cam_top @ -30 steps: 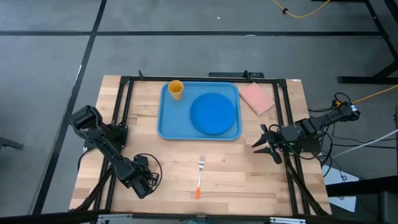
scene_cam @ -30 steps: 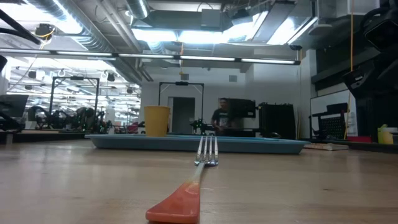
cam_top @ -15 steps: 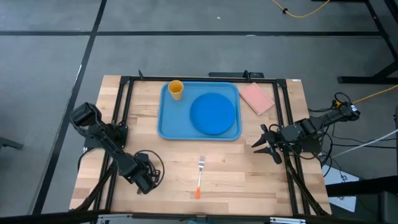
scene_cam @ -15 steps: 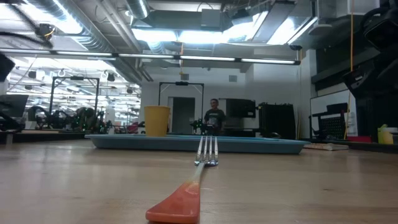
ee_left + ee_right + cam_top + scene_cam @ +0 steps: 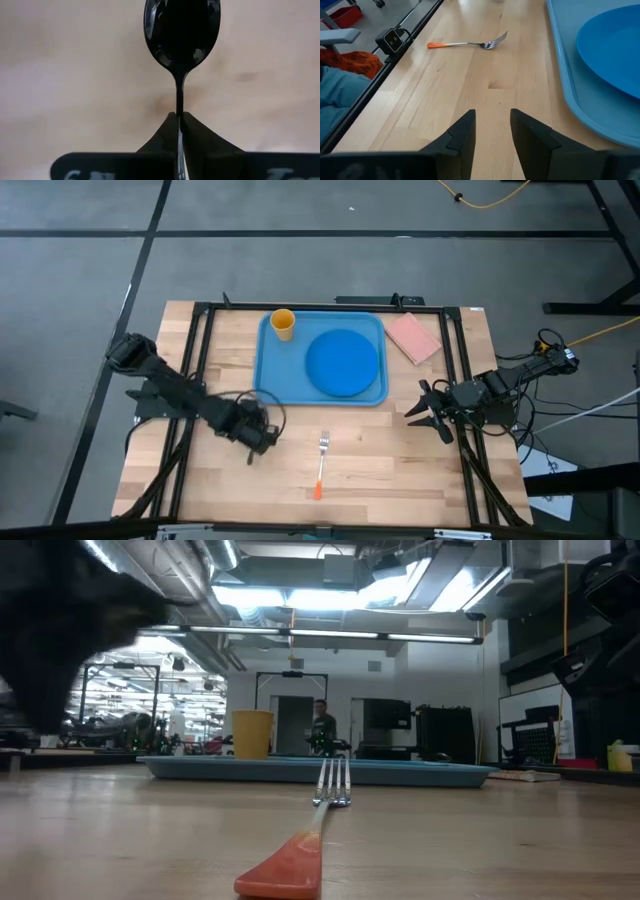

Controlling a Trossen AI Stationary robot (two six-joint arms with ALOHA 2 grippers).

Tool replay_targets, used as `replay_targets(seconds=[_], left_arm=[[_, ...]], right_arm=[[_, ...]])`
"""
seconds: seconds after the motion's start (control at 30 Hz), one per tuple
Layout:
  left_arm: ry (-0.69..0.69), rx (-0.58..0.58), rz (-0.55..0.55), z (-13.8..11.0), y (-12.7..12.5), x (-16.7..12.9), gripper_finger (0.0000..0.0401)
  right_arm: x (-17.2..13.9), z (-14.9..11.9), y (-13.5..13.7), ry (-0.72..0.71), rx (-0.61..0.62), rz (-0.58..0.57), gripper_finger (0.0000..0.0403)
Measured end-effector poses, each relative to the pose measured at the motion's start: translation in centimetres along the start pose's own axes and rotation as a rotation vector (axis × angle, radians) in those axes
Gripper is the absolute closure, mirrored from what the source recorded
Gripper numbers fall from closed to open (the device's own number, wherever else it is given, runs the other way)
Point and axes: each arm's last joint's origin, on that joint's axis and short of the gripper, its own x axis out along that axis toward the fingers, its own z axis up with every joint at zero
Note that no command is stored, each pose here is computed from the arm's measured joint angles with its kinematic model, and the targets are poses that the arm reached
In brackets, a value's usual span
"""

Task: Pick and place plate/cup/fork/spoon on tray
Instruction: Put the black spoon on the blue tray to the left of the blue plate

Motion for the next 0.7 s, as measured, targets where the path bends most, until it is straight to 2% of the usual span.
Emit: replay_targets(seconds=[0.33, 0.57, 0.7], left_arm=[[-0.027, -0.049, 0.001, 7.3, -1.8, 0.6, 0.0398], [-0.016, -0.077, -0.176, 12.6, -3.5, 0.6, 0.0398], [-0.053, -0.093, -0.175, 15.5, -3.0, 0.6, 0.0398]], right_arm=[[0.0, 0.0, 0.0, 0.002, -0.009, -0.001, 0.0276], [0.0, 0.0, 0.2, 0.012, -0.05, 0.068, 0.0276], [0.0, 0.0, 0.2, 0.012, -0.051, 0.076, 0.0276]])
